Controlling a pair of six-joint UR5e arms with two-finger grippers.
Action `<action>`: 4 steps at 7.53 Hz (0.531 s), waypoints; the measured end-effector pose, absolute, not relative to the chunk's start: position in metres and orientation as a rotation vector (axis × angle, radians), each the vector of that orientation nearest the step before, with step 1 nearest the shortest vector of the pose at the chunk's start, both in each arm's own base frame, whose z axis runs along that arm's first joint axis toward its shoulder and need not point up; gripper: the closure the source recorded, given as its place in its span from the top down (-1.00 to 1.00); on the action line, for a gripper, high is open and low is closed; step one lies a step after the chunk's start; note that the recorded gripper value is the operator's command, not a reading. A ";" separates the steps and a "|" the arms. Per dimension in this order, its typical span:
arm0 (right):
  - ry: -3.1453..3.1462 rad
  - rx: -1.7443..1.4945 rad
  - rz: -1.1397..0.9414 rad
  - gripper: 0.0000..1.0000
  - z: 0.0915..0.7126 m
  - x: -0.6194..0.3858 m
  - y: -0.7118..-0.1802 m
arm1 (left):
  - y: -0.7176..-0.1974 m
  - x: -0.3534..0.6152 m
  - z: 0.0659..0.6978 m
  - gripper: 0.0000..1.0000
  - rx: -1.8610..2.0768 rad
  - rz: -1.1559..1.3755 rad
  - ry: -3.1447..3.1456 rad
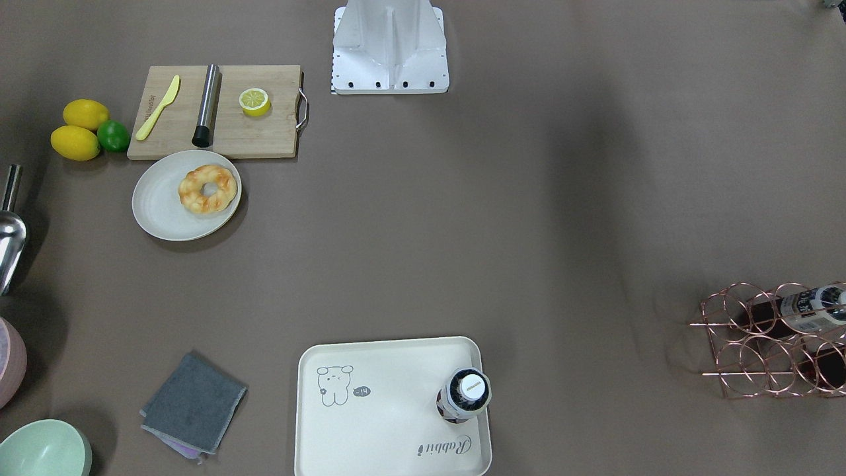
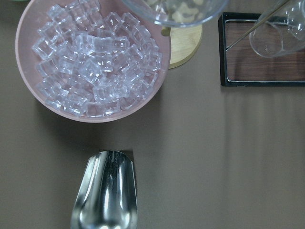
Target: Place donut on tray
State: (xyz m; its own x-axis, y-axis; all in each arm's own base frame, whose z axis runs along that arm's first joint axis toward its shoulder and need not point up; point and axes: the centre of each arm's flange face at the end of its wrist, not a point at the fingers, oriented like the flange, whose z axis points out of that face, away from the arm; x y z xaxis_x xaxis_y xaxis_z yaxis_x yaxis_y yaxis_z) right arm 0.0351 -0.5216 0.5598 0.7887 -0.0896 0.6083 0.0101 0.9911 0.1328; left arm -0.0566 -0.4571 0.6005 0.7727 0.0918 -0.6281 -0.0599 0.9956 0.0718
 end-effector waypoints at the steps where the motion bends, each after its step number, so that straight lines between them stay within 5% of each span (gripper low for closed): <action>1: -0.669 0.161 -0.080 1.00 0.552 0.040 -0.522 | -0.457 -0.056 0.600 0.96 0.048 0.083 0.683; 4: -0.677 0.215 -0.144 0.99 0.542 0.045 -0.525 | -0.457 -0.056 0.601 0.96 0.046 0.082 0.683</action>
State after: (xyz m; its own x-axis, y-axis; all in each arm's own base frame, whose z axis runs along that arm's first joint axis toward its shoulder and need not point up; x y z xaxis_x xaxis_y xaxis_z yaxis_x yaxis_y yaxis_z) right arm 0.0452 -0.5247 0.5424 0.7706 -0.2009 0.6049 0.0617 0.9681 0.2430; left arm -0.0560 -0.4568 0.6012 0.7727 0.0909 -0.6282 -0.0605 0.9957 0.0697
